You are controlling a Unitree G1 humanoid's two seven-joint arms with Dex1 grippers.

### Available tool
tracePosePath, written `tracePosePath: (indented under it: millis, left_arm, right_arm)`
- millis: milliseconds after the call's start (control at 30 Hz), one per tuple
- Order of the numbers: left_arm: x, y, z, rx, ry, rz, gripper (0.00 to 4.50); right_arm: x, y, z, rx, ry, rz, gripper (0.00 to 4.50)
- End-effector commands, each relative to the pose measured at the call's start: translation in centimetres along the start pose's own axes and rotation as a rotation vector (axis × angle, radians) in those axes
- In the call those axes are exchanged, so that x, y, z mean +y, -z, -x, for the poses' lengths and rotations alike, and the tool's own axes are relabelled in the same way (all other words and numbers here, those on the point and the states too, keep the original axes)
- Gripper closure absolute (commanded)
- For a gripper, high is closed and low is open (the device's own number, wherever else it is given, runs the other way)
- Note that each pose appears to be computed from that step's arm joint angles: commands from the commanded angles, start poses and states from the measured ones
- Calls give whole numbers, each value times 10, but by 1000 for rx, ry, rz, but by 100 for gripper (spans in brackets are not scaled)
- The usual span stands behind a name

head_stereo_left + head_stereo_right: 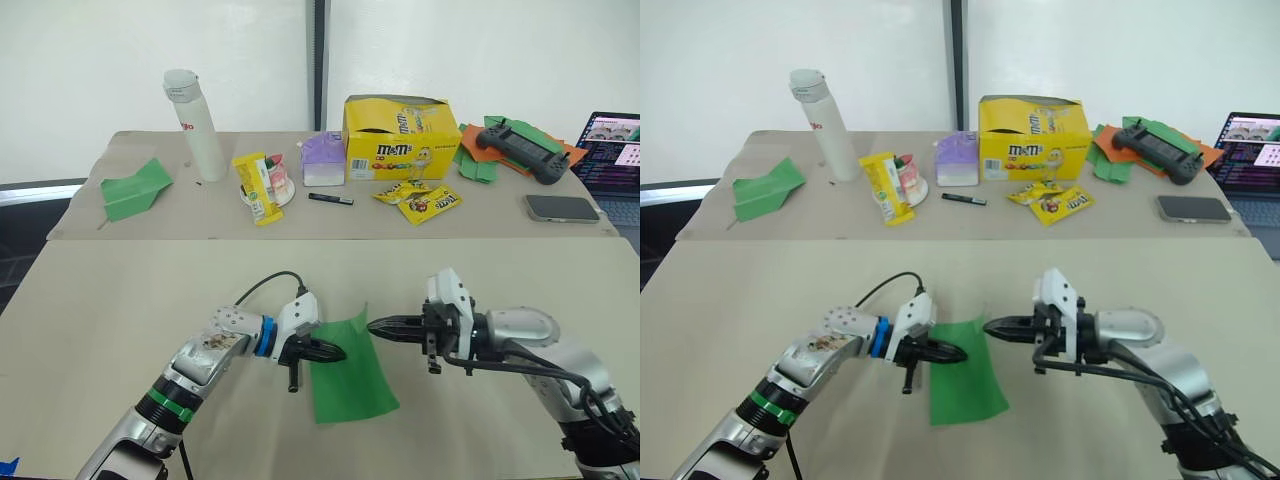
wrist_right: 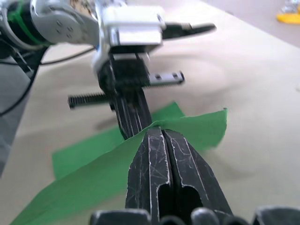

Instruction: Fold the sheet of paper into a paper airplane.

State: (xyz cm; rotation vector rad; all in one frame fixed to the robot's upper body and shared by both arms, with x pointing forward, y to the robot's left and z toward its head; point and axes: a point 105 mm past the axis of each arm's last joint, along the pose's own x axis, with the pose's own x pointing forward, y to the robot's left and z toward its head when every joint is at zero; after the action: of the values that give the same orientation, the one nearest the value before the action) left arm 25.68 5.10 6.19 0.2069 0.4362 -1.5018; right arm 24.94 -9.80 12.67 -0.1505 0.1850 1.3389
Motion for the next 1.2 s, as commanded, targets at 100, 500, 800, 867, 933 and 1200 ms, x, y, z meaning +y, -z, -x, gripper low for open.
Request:
tracePosePath:
  millis: [100, 500, 800, 867, 933, 1200]
  left_arm:
    - [-2, 8, -1, 29, -13, 25, 450]
    - [-1, 9, 2, 25, -37, 32, 450]
    - [0, 12, 14, 33, -65, 34, 450]
    - [1, 13, 19, 41, -67, 31, 450]
    - [4, 9, 30, 44, -75, 29, 450]
    - [10, -32, 73, -95, -97, 46, 450]
  right_arm:
    - [5, -6, -17, 8, -3, 44, 449]
    - [2, 24, -34, 119, 29, 25, 449]
    - [0, 42, -37, 205, 48, 30, 449]
    - [-1, 44, -37, 215, 49, 31, 449]
    - [-1, 45, -36, 225, 44, 32, 449]
    - [1, 51, -38, 258, 32, 36, 449]
